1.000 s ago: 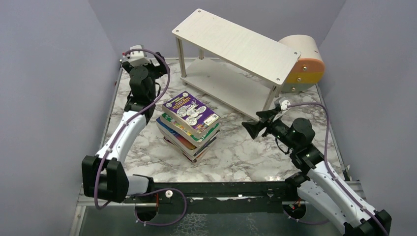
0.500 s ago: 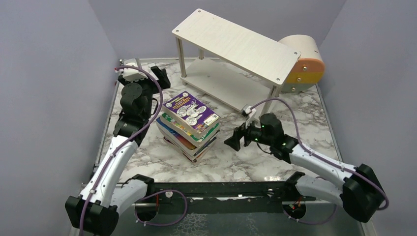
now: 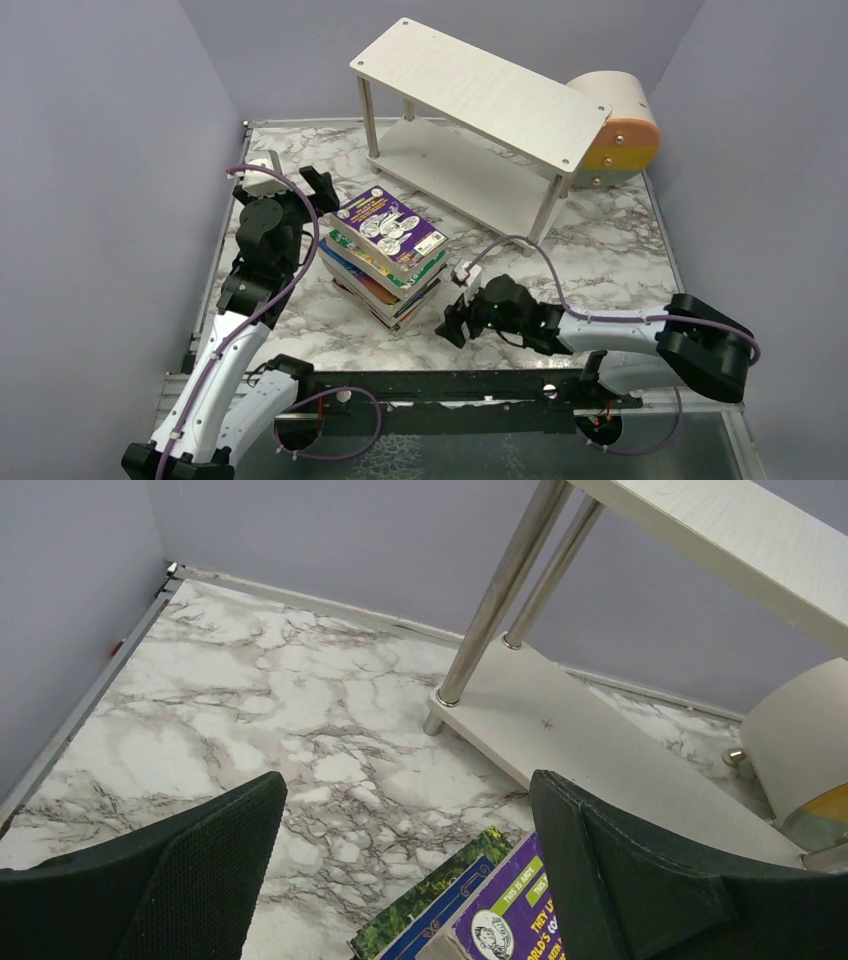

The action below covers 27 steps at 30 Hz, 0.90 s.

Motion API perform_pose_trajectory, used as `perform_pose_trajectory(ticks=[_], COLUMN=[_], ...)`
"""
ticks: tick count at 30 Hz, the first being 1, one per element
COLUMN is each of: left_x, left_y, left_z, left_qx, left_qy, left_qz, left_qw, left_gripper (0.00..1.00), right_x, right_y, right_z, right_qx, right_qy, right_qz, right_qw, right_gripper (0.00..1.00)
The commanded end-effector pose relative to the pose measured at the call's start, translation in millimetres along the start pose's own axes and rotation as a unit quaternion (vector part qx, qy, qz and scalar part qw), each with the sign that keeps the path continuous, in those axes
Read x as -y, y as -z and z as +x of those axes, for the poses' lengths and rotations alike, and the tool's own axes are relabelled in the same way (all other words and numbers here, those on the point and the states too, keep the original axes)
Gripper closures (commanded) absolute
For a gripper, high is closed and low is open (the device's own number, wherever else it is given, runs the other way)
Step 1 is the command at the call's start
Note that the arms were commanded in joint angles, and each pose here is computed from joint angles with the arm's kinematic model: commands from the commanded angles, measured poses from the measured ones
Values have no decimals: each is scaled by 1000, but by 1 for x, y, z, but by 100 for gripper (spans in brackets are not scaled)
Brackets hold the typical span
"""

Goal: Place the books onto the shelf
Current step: Adjust the book at the center of the board.

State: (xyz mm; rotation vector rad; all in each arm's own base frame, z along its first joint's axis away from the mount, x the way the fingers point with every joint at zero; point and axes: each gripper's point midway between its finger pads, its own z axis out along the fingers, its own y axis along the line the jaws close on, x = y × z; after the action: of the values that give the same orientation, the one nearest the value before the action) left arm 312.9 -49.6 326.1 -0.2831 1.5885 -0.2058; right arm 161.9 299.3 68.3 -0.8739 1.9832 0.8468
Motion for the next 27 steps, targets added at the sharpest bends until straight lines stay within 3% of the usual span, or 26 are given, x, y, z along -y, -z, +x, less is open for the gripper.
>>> perform_pose_trajectory(ticks=[1,7,17,27], left_x=[-9,-13,-14,-23], left_y=[6,11,10,1], left_z=[-3,-4,0,24], left_qx=[3,5,1,-18], left_qy=[-1,-2,-5,4], left_qz=[-22,-28,-31,-55], left_qw=[1000,1000,999,998], left_gripper=[14,14,14,14], right_x=[-5,-8,-28,-33], right_y=[-17,-30,-69,-86], right_z=[-1,8,2,18], right_qx=[49,82,134,138], right_qy=[4,-9,22,12], right_qz=[40,66,70,68], right_qw=[998,994,988,988], right_gripper=[32,40,68,71])
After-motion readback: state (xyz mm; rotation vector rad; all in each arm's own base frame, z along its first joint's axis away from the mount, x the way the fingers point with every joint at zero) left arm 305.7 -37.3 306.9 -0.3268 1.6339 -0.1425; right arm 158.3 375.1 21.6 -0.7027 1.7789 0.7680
